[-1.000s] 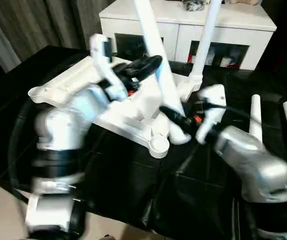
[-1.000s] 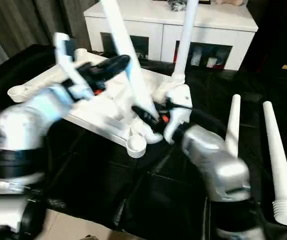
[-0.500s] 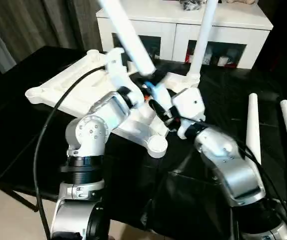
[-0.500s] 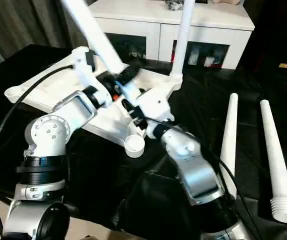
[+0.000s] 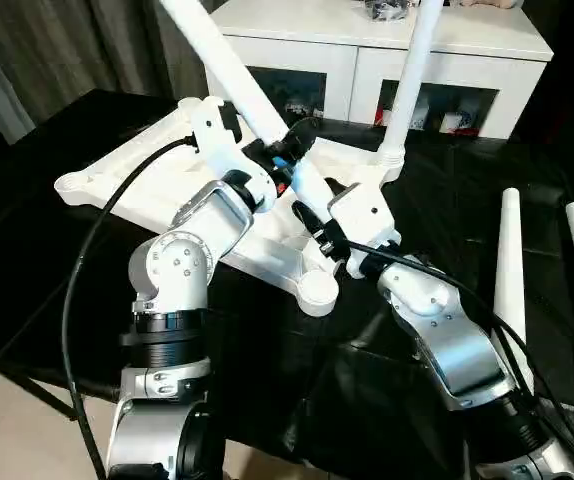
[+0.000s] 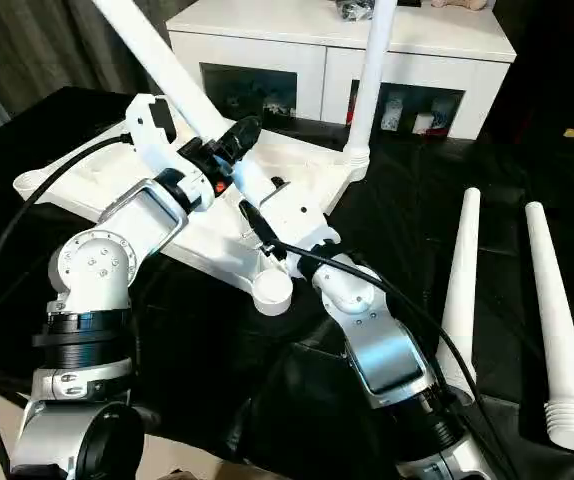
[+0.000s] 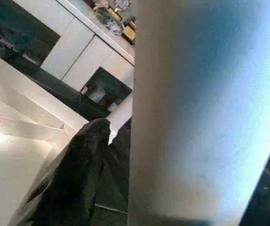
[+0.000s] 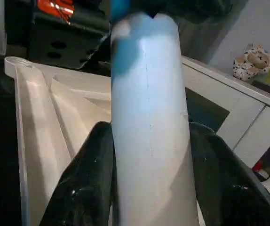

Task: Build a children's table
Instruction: Rotate table base

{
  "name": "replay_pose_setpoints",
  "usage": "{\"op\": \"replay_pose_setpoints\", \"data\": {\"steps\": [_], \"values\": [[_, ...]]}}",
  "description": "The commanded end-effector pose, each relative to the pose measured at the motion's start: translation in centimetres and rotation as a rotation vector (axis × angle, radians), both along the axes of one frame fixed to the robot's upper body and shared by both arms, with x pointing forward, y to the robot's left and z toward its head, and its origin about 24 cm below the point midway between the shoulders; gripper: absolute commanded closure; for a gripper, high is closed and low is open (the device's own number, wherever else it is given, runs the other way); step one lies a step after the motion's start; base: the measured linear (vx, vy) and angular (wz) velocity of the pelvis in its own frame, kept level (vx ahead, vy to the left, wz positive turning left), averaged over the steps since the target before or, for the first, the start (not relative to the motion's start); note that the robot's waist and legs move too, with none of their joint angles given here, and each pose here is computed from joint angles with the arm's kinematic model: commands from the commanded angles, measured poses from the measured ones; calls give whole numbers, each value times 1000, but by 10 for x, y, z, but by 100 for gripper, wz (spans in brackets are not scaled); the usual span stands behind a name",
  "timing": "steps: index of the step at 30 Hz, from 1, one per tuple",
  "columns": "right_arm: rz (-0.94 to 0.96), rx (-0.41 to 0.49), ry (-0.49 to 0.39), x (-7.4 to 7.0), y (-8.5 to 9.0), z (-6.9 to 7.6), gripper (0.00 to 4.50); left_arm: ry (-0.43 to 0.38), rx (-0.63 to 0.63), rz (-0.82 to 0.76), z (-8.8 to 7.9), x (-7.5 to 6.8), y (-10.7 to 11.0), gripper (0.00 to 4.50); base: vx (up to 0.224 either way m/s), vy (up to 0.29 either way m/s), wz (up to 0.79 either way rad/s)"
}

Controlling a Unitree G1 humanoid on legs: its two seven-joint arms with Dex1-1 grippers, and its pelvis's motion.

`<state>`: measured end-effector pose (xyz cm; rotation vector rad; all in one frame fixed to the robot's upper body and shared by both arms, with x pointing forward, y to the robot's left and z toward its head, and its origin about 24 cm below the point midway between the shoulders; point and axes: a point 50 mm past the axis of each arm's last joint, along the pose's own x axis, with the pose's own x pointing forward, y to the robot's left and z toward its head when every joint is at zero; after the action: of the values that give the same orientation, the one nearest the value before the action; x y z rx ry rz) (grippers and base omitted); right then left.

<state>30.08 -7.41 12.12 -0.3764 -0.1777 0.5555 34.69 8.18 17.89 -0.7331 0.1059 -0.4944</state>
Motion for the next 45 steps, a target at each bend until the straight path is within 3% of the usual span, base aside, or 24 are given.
{"op": "replay_pose_setpoints", "data": {"steps": [1,3,5,6,9,14,18,22,28,31,38,45], "values": [[-35,29,-64,3,-5,13,264,3,-8,56,2,2,11,174,0,0,0],[-36,28,-65,3,-6,13,264,-2,-7,44,3,1,10,189,0,0,0],[-20,82,-51,3,-5,14,264,-8,-2,38,3,1,10,209,0,0,0],[-7,110,-39,2,-4,15,208,-15,0,31,4,1,10,220,0,0,0],[35,191,2,0,-4,18,189,-27,8,15,6,0,11,249,0,0,0],[209,379,172,-3,-18,29,148,-90,35,-152,13,-8,8,263,0,0,0],[277,425,273,-2,-39,35,122,-168,45,-310,22,-20,6,263,0,0,0],[322,447,338,-4,-48,36,83,-224,67,-400,28,-27,6,263,0,0,0],[426,540,442,-12,-51,44,37,-291,109,-507,36,-32,9,263,0,0,0],[452,536,471,-15,-48,44,3,-307,114,-535,37,-34,9,263,0,0,0],[479,443,539,-24,-38,32,2,-351,131,-603,36,-40,5,263,0,0,0],[464,368,579,-27,-33,21,80,-373,152,-606,35,-40,6,263,0,0,0]]}}
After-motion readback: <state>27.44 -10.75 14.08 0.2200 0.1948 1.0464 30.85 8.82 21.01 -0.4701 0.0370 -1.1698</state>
